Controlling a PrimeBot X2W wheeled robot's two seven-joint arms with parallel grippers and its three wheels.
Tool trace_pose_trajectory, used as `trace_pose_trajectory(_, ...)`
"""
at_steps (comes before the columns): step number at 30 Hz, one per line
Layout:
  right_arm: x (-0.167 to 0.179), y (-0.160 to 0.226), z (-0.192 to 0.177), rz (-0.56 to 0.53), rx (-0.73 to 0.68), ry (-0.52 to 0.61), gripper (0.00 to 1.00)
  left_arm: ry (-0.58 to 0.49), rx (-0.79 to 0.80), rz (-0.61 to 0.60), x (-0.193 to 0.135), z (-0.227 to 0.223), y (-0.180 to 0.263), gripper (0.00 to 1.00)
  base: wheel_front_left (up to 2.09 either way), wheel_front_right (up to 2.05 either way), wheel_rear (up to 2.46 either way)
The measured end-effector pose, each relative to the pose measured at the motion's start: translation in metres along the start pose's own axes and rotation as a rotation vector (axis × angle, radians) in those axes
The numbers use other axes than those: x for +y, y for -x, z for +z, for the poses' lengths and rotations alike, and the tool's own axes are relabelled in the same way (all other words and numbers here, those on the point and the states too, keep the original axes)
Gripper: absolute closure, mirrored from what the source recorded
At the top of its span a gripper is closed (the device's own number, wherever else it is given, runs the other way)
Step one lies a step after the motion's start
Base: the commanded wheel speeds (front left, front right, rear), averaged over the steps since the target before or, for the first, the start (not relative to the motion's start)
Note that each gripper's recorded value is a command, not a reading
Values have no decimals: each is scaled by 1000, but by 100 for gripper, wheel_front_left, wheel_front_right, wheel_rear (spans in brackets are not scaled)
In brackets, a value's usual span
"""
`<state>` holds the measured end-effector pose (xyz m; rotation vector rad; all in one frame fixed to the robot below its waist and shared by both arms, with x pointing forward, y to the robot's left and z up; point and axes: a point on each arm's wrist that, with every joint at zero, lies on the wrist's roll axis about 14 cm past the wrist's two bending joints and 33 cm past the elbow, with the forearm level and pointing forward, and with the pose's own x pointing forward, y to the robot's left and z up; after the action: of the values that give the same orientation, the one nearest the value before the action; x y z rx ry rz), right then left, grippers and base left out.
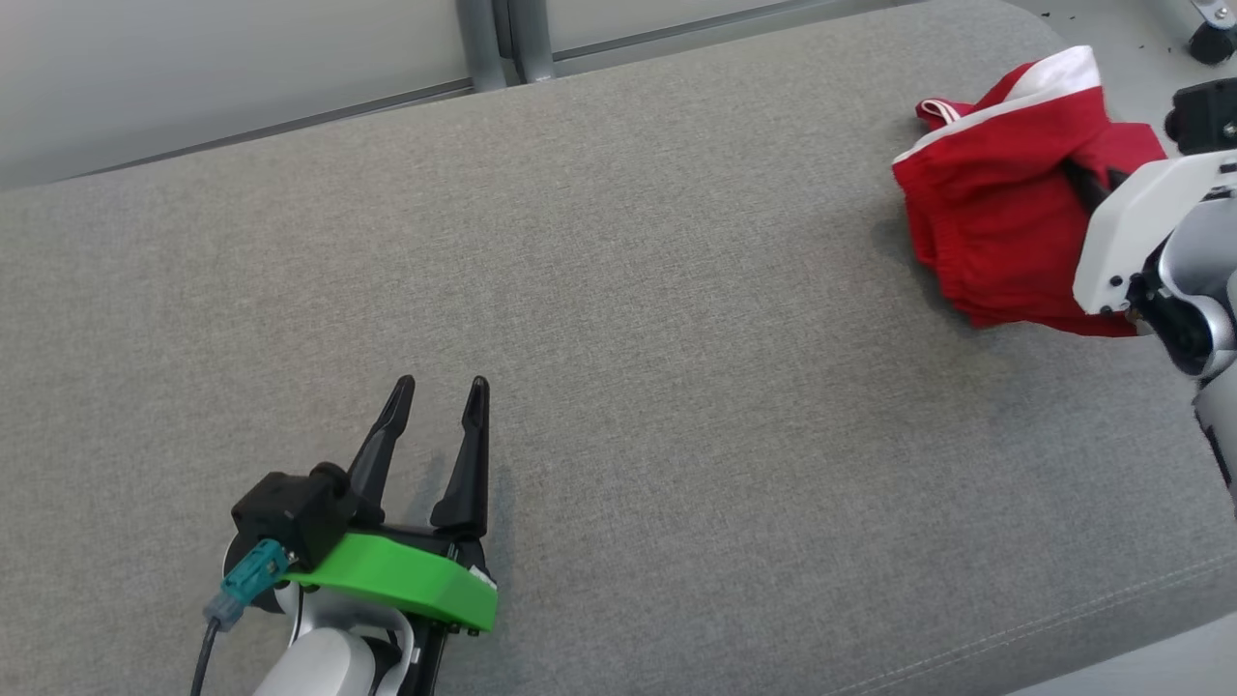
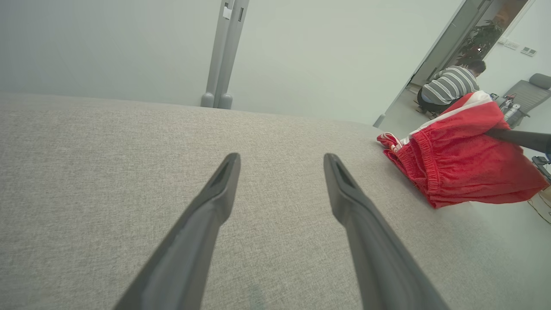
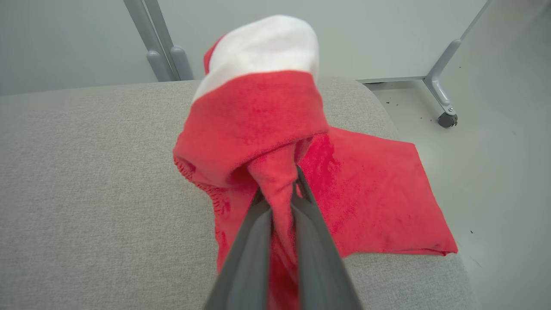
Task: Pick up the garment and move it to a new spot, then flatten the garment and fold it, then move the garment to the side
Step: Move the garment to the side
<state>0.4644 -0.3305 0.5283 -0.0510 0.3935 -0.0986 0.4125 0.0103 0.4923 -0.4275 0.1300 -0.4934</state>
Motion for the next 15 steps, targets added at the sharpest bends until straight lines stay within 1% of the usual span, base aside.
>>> trace_pose_trajectory(6,-21,-13,5,-51,10,38,100,-1,1,33,13,0,4,0,0,0,0)
trace_pose_trajectory(15,-49,-41,-12,-120,65,115,100,-28,21,71,36,-2,1,0,0,0,0)
